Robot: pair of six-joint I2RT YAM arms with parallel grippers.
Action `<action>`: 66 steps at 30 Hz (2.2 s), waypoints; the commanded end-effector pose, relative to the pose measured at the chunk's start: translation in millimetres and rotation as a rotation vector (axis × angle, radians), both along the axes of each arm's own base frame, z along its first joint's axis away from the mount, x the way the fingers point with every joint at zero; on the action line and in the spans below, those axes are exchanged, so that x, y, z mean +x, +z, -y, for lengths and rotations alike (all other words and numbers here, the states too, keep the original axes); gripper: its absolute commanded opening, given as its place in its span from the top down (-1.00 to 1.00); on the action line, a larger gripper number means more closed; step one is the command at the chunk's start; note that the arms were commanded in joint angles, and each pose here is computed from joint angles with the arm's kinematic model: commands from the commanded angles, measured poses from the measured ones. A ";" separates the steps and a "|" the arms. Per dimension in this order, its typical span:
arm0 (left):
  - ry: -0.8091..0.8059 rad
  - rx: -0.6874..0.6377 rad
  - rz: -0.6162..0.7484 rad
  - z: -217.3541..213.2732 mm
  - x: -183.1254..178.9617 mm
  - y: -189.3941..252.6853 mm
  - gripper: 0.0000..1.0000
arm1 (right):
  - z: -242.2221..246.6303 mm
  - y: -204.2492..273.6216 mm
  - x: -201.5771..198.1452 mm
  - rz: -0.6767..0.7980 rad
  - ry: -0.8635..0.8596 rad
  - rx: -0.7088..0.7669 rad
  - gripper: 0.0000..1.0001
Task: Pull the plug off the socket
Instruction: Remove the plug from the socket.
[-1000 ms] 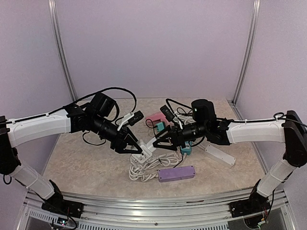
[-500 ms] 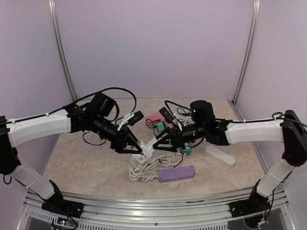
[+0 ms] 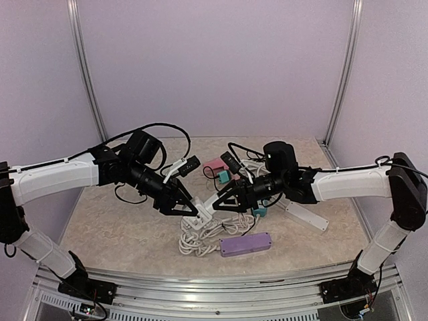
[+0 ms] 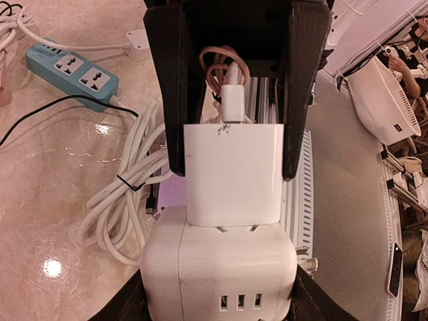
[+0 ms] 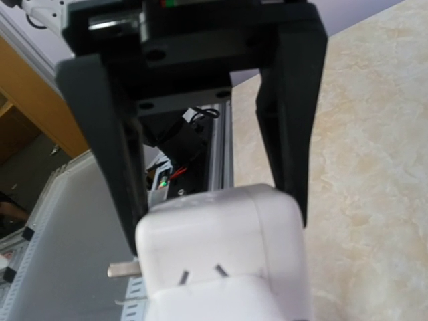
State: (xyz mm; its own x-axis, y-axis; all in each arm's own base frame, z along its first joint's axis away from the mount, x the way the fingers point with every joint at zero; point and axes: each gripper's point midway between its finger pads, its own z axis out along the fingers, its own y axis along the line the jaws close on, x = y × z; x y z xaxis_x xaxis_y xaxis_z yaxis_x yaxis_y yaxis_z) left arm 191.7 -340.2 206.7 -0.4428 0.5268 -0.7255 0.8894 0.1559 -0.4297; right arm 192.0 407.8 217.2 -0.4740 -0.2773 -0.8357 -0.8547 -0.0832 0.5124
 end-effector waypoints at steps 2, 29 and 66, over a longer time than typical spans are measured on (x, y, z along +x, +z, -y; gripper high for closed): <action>-0.118 -0.167 0.070 17.8 -21.5 44.3 0.63 | -0.1 6.3 -7.3 -0.030 0.059 0.071 0.93; 0.034 -0.068 -0.015 11.9 23.8 18.2 0.69 | -2.1 2.1 10.4 0.092 -0.131 -0.038 1.00; -0.106 -0.124 0.050 19.1 -16.6 33.2 0.71 | 9.8 35.9 -1.7 0.023 -0.030 0.105 1.00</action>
